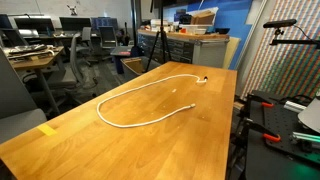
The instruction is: Tie a knot using the white rope on the table
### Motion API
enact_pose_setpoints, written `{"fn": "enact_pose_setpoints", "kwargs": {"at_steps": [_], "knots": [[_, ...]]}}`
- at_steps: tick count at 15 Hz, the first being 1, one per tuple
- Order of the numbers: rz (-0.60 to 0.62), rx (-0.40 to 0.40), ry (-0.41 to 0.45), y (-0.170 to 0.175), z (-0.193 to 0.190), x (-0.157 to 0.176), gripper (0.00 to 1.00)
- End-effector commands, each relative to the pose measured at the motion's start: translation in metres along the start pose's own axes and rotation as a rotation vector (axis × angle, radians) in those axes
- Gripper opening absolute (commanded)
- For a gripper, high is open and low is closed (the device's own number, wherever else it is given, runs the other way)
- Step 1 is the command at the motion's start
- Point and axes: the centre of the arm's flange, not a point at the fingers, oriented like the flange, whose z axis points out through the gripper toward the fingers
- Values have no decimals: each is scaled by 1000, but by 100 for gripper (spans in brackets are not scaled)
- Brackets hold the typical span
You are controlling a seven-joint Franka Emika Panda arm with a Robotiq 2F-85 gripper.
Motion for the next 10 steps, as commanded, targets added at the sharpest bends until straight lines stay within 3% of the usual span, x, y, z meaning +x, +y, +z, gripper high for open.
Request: {"fn": "enact_pose_setpoints", "kwargs": {"at_steps": [1, 10], "knots": [[-1, 0, 6, 0, -3, 1, 100], [-6, 1, 28, -3, -12, 2, 100]]}}
